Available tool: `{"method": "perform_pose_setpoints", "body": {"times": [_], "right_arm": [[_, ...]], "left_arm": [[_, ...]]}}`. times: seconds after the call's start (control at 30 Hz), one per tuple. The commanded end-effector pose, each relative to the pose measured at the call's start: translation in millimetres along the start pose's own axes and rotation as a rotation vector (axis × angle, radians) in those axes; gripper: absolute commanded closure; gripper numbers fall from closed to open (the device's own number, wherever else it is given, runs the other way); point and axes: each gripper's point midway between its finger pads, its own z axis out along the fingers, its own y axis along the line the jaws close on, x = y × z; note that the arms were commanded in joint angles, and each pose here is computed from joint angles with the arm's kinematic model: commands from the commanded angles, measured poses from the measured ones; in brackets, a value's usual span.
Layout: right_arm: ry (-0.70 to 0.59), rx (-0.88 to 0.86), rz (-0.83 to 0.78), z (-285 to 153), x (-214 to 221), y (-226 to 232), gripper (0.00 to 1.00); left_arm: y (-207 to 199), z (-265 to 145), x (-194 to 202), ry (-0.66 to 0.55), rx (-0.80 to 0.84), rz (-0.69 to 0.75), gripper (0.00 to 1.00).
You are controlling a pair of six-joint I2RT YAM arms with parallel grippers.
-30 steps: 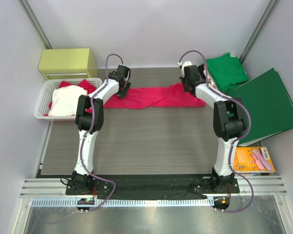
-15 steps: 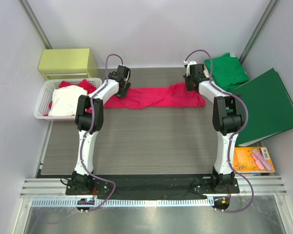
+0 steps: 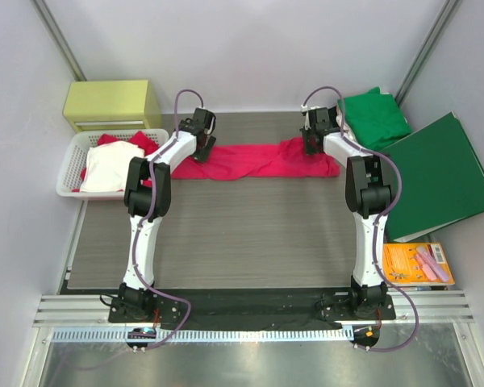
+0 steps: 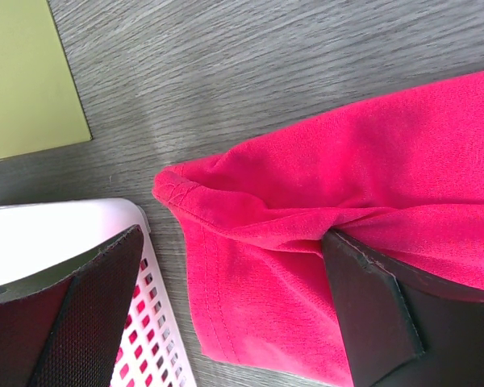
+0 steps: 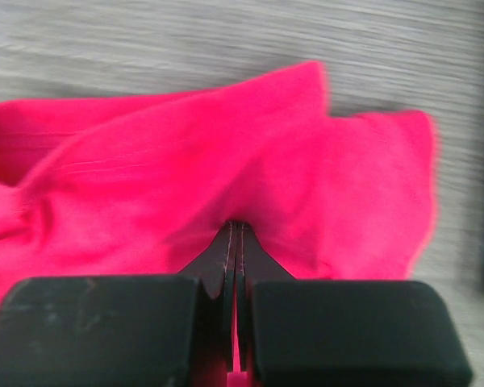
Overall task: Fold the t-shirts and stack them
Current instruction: Fold the other side of the tshirt into a rectangle
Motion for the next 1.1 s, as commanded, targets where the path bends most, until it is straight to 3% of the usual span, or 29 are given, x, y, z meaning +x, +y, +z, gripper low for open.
{"method": "perform_pose_setpoints", "body": {"times": [0.0,0.17,0.6,0.67,0.7,0.77,0.83,0.87,1.0,1.07], "right_arm": [[-0.016,0.185,0.108,-11,-11,-42,0.99],[-0.111,0.355,0.173,-39,-29,-87,0.99],[-0.142,0.439,0.136,-65,-17,-103,0.99],[-0.241,0.460,0.157,-90,-36,-109,0.99],[-0.234,0.465,0.142,-96,-23,-108,0.99],[-0.370,0.468,0.159,-135,-48,-110,0.99],[-0.391,0.450,0.131,-149,-36,-103,0.99],[-0.452,0.431,0.131,-176,-47,-99,0.99],[-0.445,0.373,0.082,-214,-31,-85,0.99],[-0.486,0.349,0.095,-239,-37,-82,0.94]], "left_arm": [[6,-9,-1,-0.005,0.005,0.006,0.08],[6,-10,0,-0.005,0.005,0.006,0.08],[7,-13,0,-0.010,0.002,0.009,0.08],[9,-16,-1,-0.018,0.000,0.000,0.08],[10,-19,-5,-0.037,-0.002,-0.007,0.08],[11,-22,-7,-0.057,0.004,-0.016,0.08],[17,-32,-17,-0.092,0.004,-0.029,0.08],[18,-35,-20,-0.104,0.006,-0.033,0.08],[34,-55,-41,-0.171,-0.018,-0.047,0.08],[44,-68,-53,-0.205,-0.028,-0.061,0.08]]}}
